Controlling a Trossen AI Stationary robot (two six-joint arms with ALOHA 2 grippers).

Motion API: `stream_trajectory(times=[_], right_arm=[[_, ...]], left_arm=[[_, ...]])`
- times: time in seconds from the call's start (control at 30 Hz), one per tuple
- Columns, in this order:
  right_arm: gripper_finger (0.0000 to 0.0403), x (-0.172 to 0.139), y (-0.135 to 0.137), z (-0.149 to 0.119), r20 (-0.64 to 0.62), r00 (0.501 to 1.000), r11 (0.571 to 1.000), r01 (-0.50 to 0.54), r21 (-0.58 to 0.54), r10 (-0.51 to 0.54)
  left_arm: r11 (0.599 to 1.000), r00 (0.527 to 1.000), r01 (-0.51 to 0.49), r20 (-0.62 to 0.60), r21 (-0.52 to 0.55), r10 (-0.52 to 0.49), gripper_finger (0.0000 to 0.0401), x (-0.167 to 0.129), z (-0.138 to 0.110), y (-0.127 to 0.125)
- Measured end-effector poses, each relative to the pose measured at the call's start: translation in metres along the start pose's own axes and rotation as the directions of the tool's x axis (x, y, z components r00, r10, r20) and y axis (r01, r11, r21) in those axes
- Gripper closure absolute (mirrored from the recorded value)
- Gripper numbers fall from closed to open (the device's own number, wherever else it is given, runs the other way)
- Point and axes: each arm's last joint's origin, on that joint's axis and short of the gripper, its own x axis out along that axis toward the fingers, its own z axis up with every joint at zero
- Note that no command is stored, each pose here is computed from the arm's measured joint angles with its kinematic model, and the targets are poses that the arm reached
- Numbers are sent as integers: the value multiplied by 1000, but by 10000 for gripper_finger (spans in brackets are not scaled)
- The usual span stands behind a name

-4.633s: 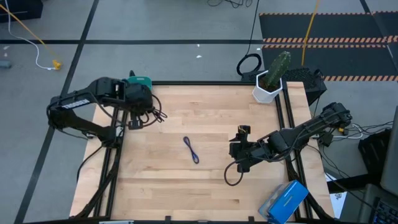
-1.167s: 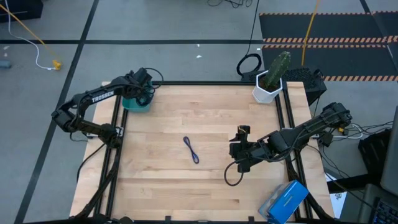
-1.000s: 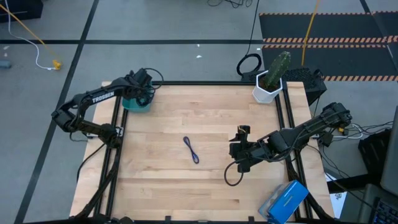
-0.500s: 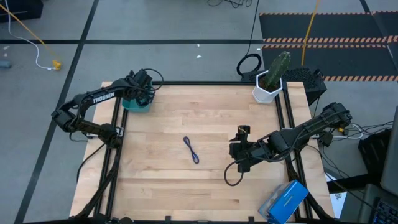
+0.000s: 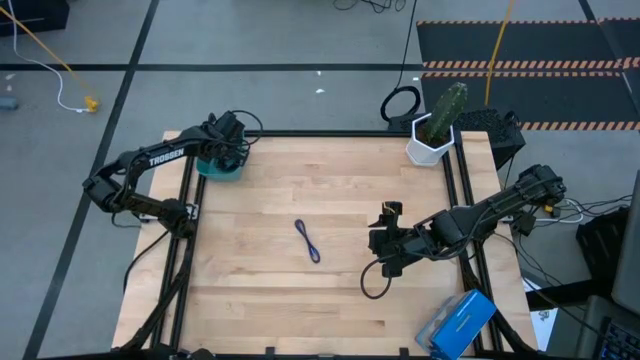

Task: Pick and place USB-C Cables
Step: Put the black USB cable into the blue bin, then put the blue USB cable into the blue bin

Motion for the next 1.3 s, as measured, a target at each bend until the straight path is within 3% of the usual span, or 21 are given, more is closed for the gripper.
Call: stream_trajectory(times=[0.2,0.47,0.63,0.93,1.07,1.3], right_arm=[[165,0,0,0,0,1000,1000,0,0,0],[165,0,0,0,0,1000,1000,0,0,0],[165,0,0,0,0,1000,1000,0,0,0],[165,0,0,3,25,1000,1000,-5,12,5],[165,0,1,4,36,999,1000,-8,15,7],[165,0,1,5,45,999,1000,-8,20,8]], left_arm=[[1000,1000,1,5,-2,-1,265,0,1,0],[1000,1000,10,13,14,-10,258,-2,0,-5],[997,999,30,41,66,-32,258,-10,-4,-21],[986,969,-85,242,146,47,258,-45,-13,-62],[985,959,-40,283,169,-10,258,-68,-11,-65],[954,900,176,352,242,-255,258,-117,-21,-65]])
